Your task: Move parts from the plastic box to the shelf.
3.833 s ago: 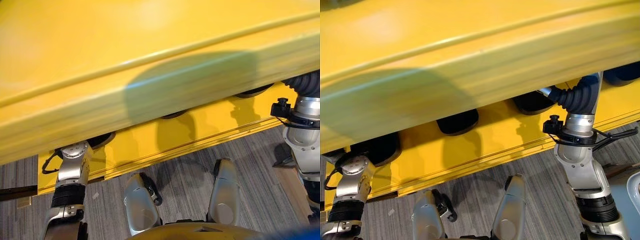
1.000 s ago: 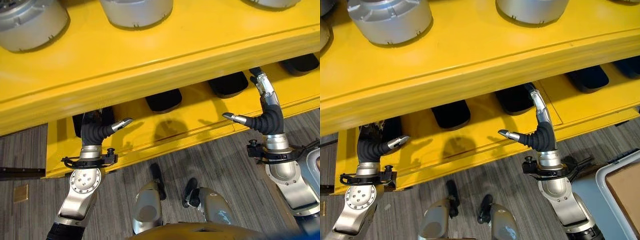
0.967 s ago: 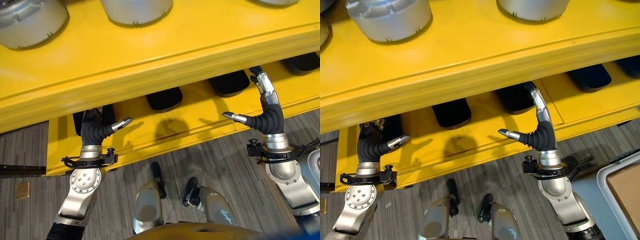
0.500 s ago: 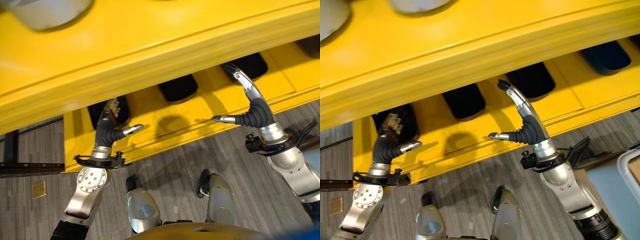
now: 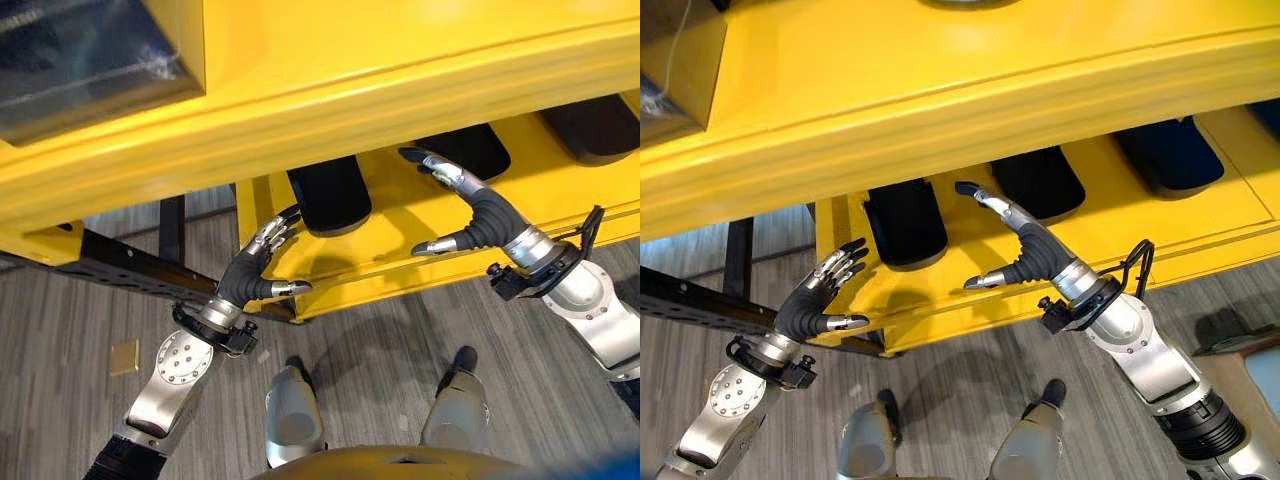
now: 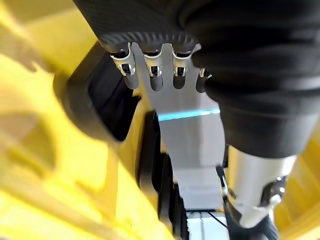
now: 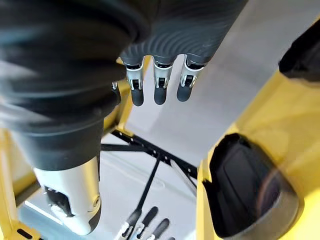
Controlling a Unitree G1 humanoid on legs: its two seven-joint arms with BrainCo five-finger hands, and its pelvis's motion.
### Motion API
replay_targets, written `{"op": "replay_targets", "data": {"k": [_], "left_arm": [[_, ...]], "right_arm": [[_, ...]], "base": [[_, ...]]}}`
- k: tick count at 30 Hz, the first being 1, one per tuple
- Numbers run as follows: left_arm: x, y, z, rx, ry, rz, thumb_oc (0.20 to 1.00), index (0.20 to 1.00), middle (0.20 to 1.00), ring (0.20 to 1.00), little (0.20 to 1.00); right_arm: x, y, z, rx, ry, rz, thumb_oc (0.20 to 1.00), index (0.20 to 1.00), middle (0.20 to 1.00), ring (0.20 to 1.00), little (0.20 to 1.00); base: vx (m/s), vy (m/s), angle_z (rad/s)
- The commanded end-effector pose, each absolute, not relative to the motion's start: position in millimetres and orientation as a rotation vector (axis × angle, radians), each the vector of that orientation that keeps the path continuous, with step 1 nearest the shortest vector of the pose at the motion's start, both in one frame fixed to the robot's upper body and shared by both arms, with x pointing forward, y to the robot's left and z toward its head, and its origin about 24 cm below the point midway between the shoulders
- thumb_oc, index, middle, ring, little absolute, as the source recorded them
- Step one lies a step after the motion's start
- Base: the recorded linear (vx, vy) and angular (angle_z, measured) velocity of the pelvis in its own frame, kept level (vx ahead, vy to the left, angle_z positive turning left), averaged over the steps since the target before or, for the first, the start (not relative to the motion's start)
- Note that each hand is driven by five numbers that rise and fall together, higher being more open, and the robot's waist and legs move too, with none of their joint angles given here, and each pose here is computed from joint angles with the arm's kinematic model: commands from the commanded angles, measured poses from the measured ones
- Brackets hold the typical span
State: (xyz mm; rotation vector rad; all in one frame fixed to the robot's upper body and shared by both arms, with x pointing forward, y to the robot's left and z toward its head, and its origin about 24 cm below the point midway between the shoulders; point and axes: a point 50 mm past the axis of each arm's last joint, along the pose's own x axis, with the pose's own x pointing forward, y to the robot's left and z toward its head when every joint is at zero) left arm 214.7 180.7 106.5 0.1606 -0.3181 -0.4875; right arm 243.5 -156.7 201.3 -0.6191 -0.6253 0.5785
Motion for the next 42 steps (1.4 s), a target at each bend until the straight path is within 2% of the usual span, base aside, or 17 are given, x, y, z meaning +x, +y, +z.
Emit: {"op": "replay_targets", "data": {"k": [1,11,16,17,19,20,24,29,38,42], "left_arm": [[213,175,133,0.250,-0.415,-0.603,1.000,1.000,1.000,1.000,1.000],[219,178,135,0.317,-0.407,-0.588,1.000,1.000,1.000,1.000,1.000],[218,190,143,0.279,-0.507,-0.391,1.000,1.000,1.000,1.000,1.000],[216,197,146,0.313,-0.557,-0.287,1.000,1.000,1.000,1.000,1.000],[216,204,150,0.282,-0.586,-0.218,1.000,1.000,1.000,1.000,1.000],[217,215,157,0.264,-0.655,-0.093,1.000,1.000,1.000,1.000,1.000],[212,231,175,0.270,-0.811,0.095,1.000,1.000,1.000,1.000,1.000],[199,242,192,0.210,-0.978,0.242,1.000,1.000,1.000,1.000,1.000],[183,240,208,0.122,-1.173,0.285,1.000,1.000,1.000,1.000,1.000],[186,234,210,0.123,-1.167,0.261,1.000,1.000,1.000,1.000,1.000]], "right_arm": [[230,-150,236,-0.655,-0.803,0.646,1.000,1.000,1.000,1.000,1.000],[230,-141,232,-0.723,-0.752,0.846,1.000,1.000,1.000,1.000,1.000],[227,-133,231,-0.779,-0.758,0.925,1.000,1.000,1.000,1.000,1.000],[225,-131,230,-0.792,-0.760,0.953,1.000,1.000,1.000,1.000,1.000],[224,-129,228,-0.800,-0.758,0.976,1.000,1.000,1.000,1.000,1.000],[224,-122,223,-0.811,-0.747,1.005,1.000,1.000,1.000,1.000,1.000],[228,-109,216,-0.831,-0.740,1.026,1.000,1.000,1.000,1.000,1.000],[233,-96,210,-0.849,-0.733,1.029,1.000,1.000,1.000,1.000,1.000],[250,-82,206,-0.873,-0.730,0.946,1.000,1.000,1.000,1.000,1.000],[255,-78,206,-0.883,-0.752,0.879,1.000,1.000,1.000,1.000,1.000]], "base": [[-0.08,-0.109,0.23],[-0.10,-0.144,0.00],[-0.10,-0.077,-0.06],[-0.05,-0.094,-0.02],[-0.04,-0.107,-0.06],[-0.04,-0.114,-0.06],[-0.04,-0.134,0.01],[-0.01,-0.069,0.04],[0.00,-0.018,0.02],[0.00,0.000,0.00]]}}
